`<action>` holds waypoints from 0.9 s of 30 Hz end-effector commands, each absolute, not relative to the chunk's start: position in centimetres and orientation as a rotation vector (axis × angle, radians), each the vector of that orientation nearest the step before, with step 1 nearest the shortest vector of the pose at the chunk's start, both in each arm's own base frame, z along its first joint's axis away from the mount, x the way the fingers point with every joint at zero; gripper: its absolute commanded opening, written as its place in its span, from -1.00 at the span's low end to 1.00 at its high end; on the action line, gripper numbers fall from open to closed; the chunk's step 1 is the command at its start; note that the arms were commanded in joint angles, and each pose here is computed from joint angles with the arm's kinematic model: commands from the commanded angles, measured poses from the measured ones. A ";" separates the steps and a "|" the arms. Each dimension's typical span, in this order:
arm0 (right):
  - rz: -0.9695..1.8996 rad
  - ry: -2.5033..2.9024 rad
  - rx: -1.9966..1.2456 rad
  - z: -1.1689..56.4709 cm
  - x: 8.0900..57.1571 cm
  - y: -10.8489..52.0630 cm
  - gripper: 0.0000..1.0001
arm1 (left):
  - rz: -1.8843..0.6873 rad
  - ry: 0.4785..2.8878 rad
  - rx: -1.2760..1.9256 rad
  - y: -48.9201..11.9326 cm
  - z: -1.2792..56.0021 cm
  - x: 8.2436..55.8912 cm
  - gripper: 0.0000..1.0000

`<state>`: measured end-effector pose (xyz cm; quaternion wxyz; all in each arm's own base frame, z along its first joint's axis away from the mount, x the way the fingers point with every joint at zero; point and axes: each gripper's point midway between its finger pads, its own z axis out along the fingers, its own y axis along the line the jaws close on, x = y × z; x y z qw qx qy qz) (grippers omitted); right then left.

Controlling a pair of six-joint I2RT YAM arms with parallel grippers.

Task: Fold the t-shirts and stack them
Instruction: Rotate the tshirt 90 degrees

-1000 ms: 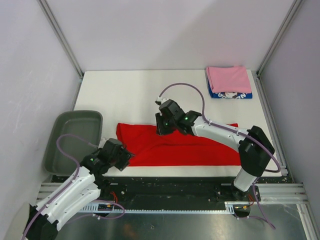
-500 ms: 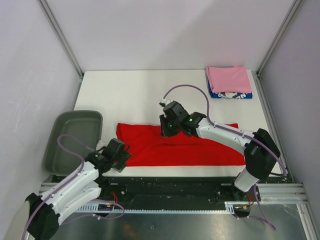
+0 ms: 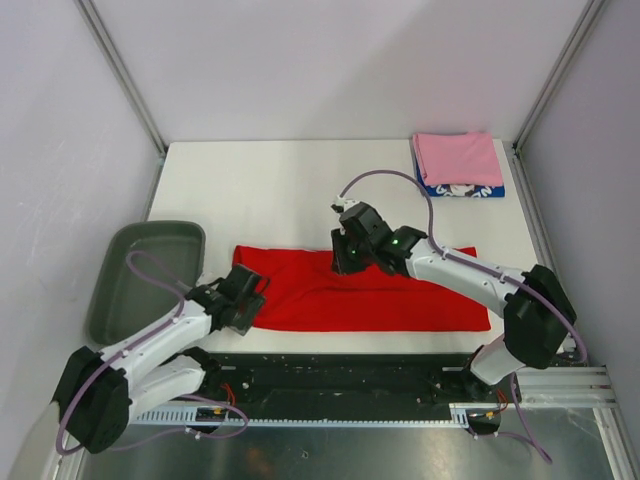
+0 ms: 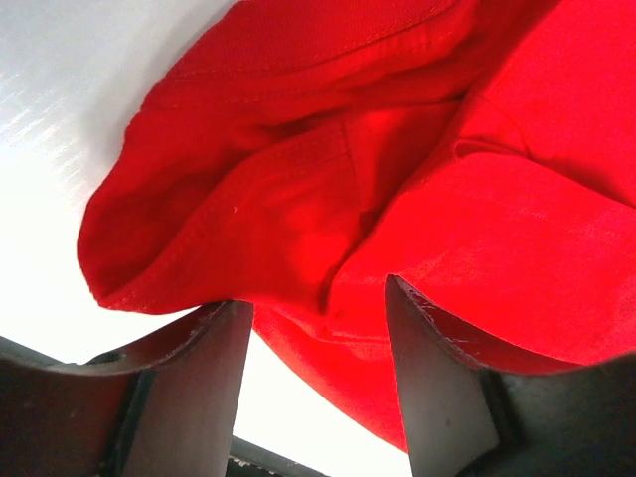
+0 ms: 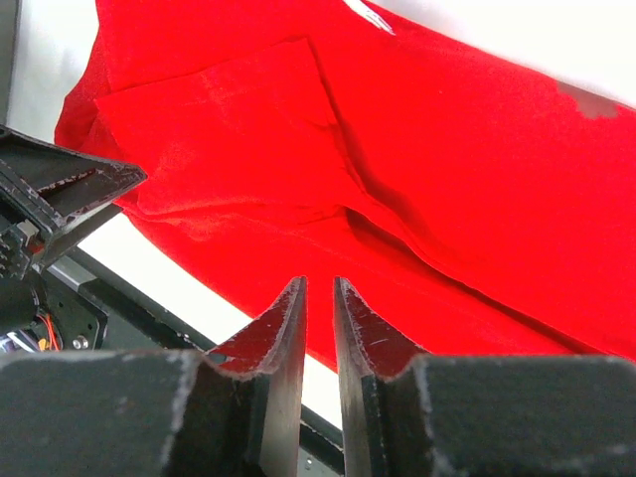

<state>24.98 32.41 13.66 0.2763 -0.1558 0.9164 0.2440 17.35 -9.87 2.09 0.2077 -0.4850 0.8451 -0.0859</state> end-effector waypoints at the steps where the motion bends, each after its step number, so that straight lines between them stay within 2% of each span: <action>1: 0.686 2.401 -0.367 16.0 25.6 31.4 -0.58 | -0.171 2.319 -1.333 -9.5 1.7 18.7 0.20; 8: 0.687 2.389 -0.325 16.6 25.9 29.8 -0.58 | -0.140 2.318 -1.306 -9.4 1.6 19.6 0.15; 14: 0.693 2.376 -0.288 17.3 26.4 28.5 -0.58 | -0.122 2.351 -1.194 -9.1 2.6 23.1 0.08; 22: 0.694 2.350 -0.225 18.4 27.6 26.4 -0.57 | 0.024 2.417 -0.962 -7.9 3.9 31.4 0.05; 27: 0.684 2.340 -0.185 18.9 28.2 24.7 -0.58 | 0.040 2.465 -0.794 -7.5 4.5 39.8 0.03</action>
